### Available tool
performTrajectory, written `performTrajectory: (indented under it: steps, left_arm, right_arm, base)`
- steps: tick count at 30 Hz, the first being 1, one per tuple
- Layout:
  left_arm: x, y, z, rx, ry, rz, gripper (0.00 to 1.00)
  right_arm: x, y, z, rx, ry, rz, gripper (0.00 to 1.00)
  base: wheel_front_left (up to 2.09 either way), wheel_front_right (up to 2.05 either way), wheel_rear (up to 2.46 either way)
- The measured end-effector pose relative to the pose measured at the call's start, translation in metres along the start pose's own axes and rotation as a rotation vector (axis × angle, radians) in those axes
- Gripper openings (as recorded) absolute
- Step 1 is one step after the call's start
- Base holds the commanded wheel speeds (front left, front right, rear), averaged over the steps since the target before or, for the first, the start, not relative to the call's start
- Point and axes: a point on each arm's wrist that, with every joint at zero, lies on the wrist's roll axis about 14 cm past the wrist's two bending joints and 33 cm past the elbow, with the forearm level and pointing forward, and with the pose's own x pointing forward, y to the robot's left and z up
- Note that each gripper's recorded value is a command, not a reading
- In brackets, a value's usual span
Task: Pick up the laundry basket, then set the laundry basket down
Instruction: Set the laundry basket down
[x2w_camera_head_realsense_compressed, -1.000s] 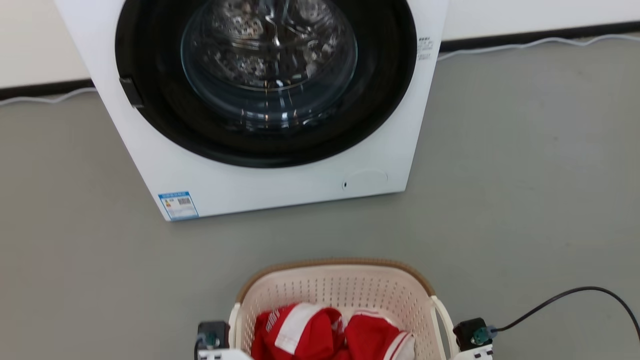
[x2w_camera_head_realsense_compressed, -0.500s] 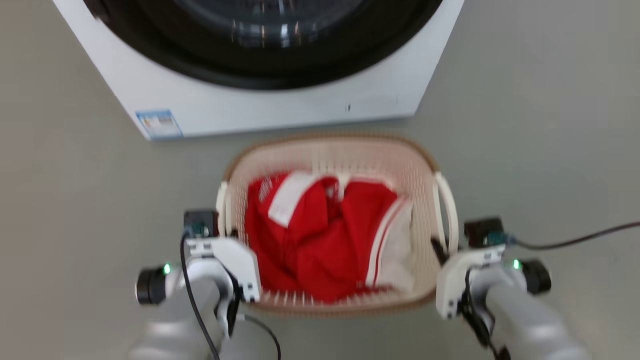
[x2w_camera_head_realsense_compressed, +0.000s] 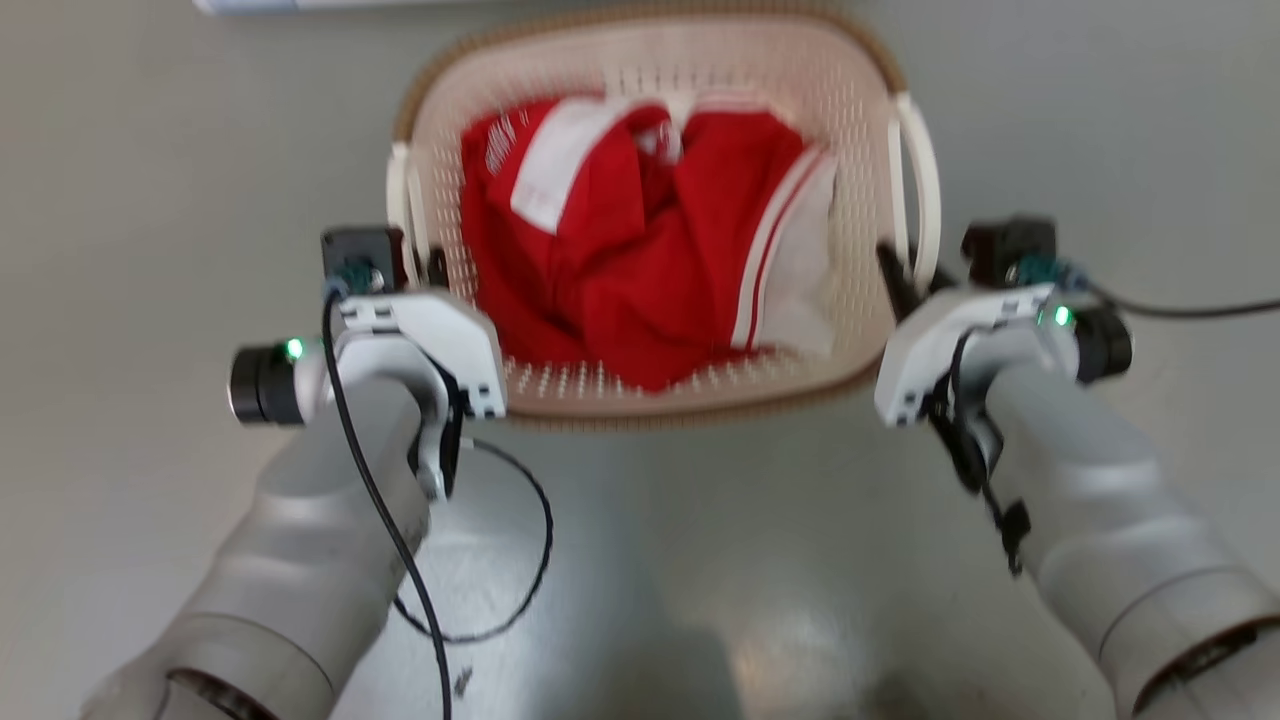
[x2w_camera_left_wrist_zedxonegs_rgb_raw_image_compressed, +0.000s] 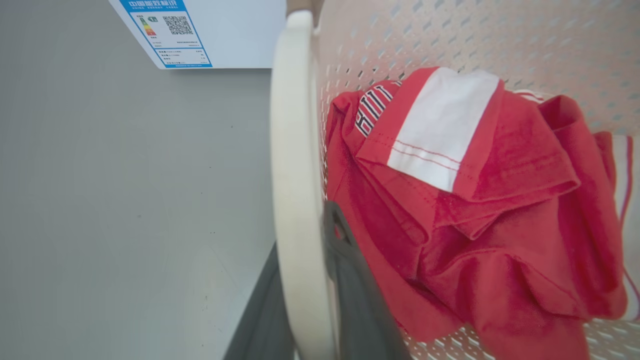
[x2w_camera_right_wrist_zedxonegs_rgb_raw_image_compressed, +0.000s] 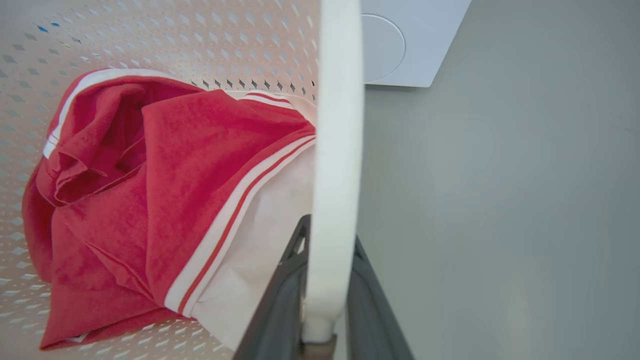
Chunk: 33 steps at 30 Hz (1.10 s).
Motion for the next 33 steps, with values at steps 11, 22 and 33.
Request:
performTrajectory:
  steps: [11, 22, 33]
  left_arm:
    - [0.050, 0.022, -0.034, -0.004, 0.035, 0.048, 0.00]
    - [0.066, 0.031, -0.049, 0.004, 0.034, 0.066, 0.00]
    - [0.074, 0.031, -0.045, 0.017, 0.014, 0.063, 0.00]
  right_arm:
    - [0.062, -0.003, -0.035, -0.019, 0.068, 0.016, 0.00]
    - [0.079, -0.007, -0.057, -0.027, 0.088, 0.011, 0.00]
    - [0.085, -0.011, -0.059, -0.028, 0.078, 0.001, 0.00]
  base:
    - [0.00, 0.00, 0.00]
    - [0.00, 0.00, 0.00]
    - [0.00, 0.00, 0.00]
